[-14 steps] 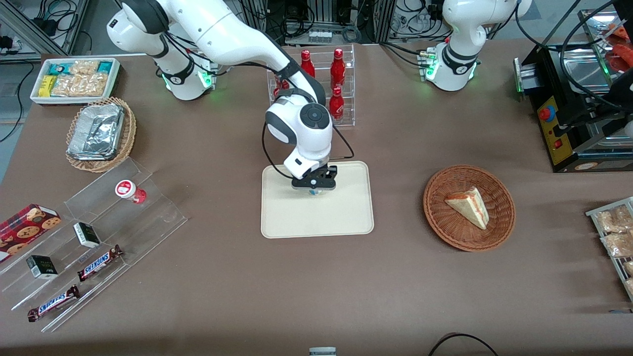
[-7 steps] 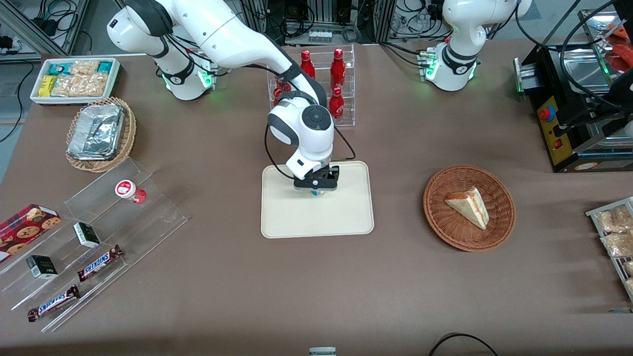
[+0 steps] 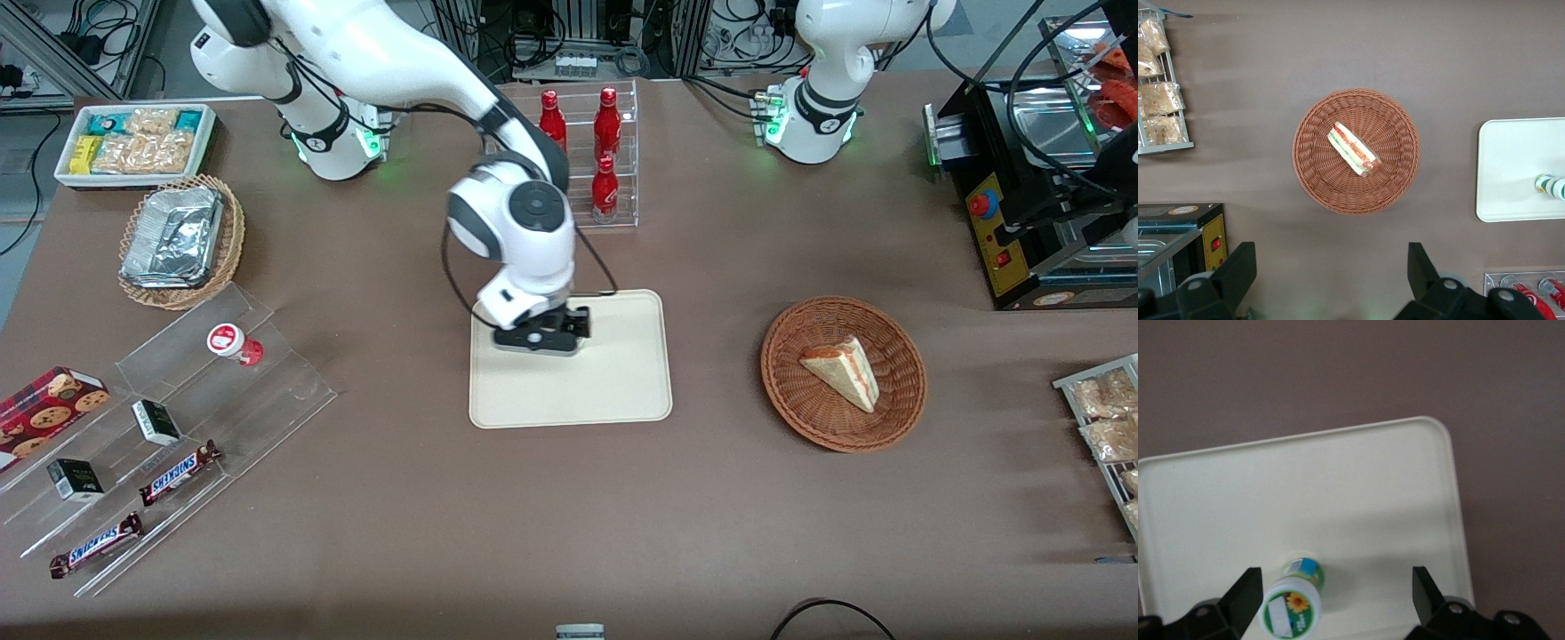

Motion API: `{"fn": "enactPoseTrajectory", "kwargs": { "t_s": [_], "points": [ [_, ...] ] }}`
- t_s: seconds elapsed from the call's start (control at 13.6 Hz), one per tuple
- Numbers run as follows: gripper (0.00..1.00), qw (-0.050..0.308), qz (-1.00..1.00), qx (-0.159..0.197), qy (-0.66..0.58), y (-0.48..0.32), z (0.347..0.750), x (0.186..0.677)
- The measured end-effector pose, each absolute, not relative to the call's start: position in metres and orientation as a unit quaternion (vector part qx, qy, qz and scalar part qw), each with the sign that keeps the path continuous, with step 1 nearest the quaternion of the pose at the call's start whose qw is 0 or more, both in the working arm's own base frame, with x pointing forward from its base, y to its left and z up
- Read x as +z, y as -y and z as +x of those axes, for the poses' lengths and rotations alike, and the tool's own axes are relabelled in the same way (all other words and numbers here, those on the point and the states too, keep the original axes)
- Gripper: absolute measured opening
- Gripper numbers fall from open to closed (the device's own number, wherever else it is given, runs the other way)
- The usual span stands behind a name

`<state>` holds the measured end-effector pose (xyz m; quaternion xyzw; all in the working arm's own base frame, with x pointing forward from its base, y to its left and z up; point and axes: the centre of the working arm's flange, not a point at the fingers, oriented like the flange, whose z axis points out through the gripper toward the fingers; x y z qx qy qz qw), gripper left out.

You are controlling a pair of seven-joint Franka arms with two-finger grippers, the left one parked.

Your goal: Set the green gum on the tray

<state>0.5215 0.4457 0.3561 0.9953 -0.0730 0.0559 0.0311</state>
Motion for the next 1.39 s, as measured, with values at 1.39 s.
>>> {"fn": "enactPoseTrajectory", "kwargs": {
  "t_s": [1.39],
  "points": [
    [1.00, 0.003, 1.000, -0.011, 0.011, 0.040, 0.538, 0.565]
  ]
}}
